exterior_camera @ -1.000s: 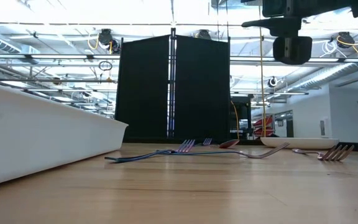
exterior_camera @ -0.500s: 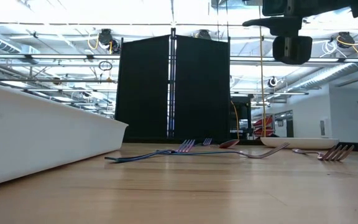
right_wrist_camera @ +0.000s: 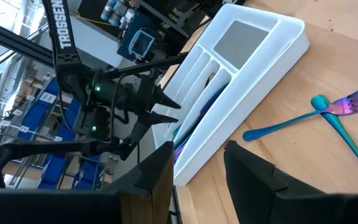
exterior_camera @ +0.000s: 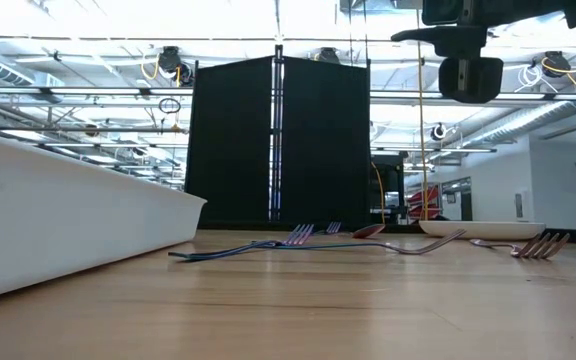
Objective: Sort silverware
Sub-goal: Put the iridescent spoon into the cutlery tray
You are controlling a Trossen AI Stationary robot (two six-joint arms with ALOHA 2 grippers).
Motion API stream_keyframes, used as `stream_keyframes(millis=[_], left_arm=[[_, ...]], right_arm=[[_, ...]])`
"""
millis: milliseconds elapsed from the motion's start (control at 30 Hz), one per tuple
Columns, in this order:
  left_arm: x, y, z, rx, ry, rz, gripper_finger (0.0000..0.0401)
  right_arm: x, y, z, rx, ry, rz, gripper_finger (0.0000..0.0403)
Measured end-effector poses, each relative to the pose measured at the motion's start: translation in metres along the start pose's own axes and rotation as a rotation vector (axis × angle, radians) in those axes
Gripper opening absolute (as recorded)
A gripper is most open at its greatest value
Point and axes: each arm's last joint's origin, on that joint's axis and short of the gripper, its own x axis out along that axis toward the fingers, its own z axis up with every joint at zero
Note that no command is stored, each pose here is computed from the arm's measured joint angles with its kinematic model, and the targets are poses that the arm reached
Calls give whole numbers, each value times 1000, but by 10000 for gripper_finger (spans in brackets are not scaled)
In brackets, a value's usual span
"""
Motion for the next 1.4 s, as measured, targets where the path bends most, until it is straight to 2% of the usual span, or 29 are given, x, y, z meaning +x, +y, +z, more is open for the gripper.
stream_keyframes(millis=[100,233,300,500,667,800,900,967,1100,1233,1400], left_arm=[[-5,8,9,67,-75,45,169],[-27,28,28,160,-217,115,169],[-39,32,44,264,-282,90,169],[-63,27,101,539,-351,-43,169],[-69,18,149,697,-402,-132,169],[-68,10,181,828,-498,-148,169],[-68,6,203,907,-617,-93,169],[-68,5,215,870,-643,-112,169],[-64,9,231,740,-602,-151,169],[-53,22,265,644,-487,-206,169],[-43,45,327,729,-512,-292,169]], right_arm=[[0,1,-1,1,11,7,128],[-1,3,-5,5,55,32,128],[-1,4,-7,2,67,38,128],[-1,4,-9,-35,75,38,128],[-1,2,-10,-47,86,16,128],[-1,-1,-12,-54,113,-13,128],[-2,1,-16,-84,146,4,128],[-4,3,-20,-122,170,22,128],[-8,6,-24,-213,196,39,128],[-11,4,-24,-252,199,11,128],[-13,2,-19,-302,178,-8,128]])
